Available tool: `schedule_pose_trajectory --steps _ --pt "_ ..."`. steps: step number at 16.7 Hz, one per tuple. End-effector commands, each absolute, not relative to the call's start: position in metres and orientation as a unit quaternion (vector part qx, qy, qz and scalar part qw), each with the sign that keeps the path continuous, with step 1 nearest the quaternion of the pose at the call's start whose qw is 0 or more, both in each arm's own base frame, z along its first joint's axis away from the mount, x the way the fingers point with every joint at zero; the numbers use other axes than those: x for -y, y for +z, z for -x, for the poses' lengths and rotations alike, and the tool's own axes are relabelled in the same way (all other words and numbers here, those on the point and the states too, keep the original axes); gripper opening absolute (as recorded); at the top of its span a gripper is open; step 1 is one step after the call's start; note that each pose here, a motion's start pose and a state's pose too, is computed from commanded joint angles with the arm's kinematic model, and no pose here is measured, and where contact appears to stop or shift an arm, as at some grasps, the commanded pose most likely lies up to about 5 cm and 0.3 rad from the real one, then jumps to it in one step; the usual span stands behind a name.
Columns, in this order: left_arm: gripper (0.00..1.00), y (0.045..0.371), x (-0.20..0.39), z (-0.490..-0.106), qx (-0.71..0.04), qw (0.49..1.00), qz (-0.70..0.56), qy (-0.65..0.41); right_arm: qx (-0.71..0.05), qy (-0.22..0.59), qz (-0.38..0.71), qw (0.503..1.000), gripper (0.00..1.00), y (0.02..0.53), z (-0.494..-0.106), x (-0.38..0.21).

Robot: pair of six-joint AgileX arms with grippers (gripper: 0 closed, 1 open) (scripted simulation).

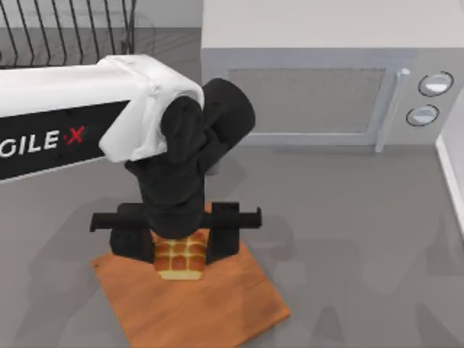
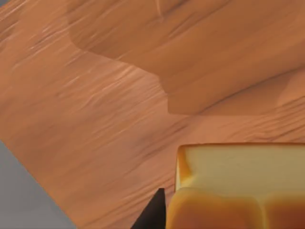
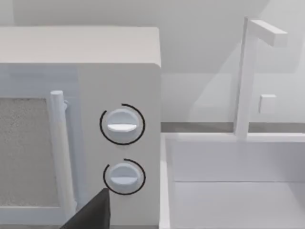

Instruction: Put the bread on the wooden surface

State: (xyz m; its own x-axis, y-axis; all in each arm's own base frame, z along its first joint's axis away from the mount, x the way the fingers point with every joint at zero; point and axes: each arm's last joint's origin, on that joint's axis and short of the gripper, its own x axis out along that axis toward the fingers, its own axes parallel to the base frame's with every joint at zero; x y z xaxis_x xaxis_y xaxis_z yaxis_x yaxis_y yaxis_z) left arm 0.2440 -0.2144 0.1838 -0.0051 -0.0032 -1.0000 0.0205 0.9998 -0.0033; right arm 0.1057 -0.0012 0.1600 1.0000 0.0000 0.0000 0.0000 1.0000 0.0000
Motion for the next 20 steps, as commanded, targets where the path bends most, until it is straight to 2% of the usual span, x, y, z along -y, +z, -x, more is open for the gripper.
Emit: schedule_pose_trajectory --steps 7,20 --pt "0.0 0.182 0.214 -0.245 -0.709 0.705 -0.005 -0.006 0.0 0.0 0.0 1.0 1.0 0.16 -0.106 0.001" --pt "0.0 0.149 0.215 -0.244 -0.708 0.706 -0.004 -0.007 0.0 0.0 0.0 1.0 1.0 0.16 -0.106 0.001"
